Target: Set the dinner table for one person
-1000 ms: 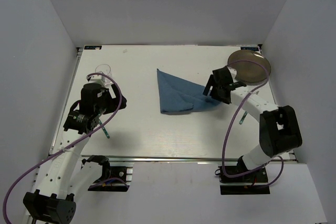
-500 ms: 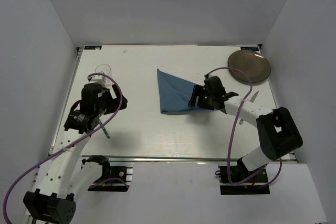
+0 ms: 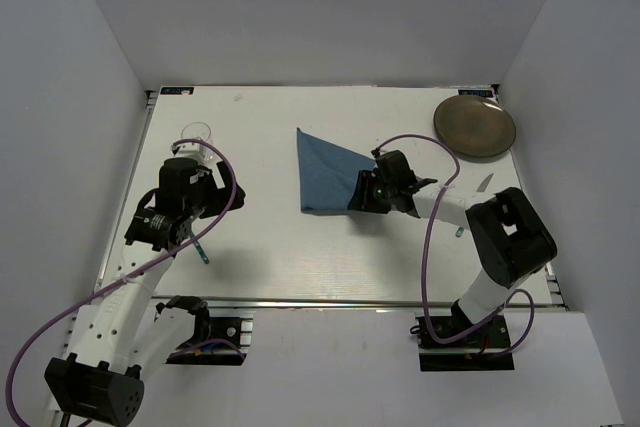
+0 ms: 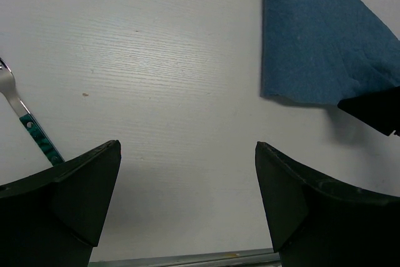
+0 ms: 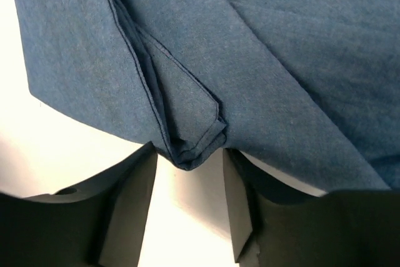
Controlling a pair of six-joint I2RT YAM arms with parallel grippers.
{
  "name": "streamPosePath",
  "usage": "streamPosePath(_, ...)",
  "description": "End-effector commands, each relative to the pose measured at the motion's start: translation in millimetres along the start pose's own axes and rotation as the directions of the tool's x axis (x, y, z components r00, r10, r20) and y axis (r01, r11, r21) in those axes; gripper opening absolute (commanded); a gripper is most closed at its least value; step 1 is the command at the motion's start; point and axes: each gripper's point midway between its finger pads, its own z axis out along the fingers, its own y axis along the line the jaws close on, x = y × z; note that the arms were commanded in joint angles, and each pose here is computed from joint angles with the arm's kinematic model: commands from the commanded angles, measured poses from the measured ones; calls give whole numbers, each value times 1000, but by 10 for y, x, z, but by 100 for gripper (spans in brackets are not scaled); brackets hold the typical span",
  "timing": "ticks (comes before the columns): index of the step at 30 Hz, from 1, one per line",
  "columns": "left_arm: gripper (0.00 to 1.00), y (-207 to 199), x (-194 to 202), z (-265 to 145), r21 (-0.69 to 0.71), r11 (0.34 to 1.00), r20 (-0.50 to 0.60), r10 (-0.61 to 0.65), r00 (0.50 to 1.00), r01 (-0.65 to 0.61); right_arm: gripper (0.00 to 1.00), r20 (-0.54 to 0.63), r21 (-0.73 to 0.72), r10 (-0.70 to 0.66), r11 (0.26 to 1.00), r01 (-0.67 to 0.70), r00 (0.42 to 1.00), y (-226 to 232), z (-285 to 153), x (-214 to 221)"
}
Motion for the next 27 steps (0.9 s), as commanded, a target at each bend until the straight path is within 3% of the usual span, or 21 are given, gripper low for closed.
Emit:
streamPosePath(1,98,-53,-43,-28,29,1000,21,10,1000,-11,49,64,-34,-32,999,35,997,183,45,-244)
streamPosePath(4,98,-52,-34,-22,29,1000,18,11,1000,-11,49,56,-28,-32,999,34,998,211,29,-251)
streamPosePath(8,98,-57,-35,-22,32,999,18,14,1000,-14,65,52,-16,-30,999,31,998,247,-9,-255)
streamPosePath(10,98,-59,-32,-19,33,999,16,14,1000,-14,67,62,1,-27,1000,27,998,230,1,-285)
streamPosePath(16,98,-62,-32,-16,34,999,16,14,1000,-14,49,73,7,-20,1000,19,997,258,63,-371)
streamPosePath(17,98,-66,-33,-19,36,999,16,14,1000,-14,37,72,8,-18,1000,17,997,259,76,-375)
streamPosePath(18,98,-66,-33,-19,36,999,16,14,1000,-14,32,74,1,-22,1000,22,997,292,70,-384)
streamPosePath(21,98,-64,-24,-6,36,999,12,15,1000,-16,26,82,-4,-30,1000,30,996,342,73,-416)
streamPosePath(23,98,-71,-25,-6,39,999,10,15,1000,-16,1,87,-15,-42,999,43,995,401,85,-454)
streamPosePath(27,98,-69,-16,0,38,999,6,17,1000,-17,0,80,-63,-63,996,69,995,572,112,-500)
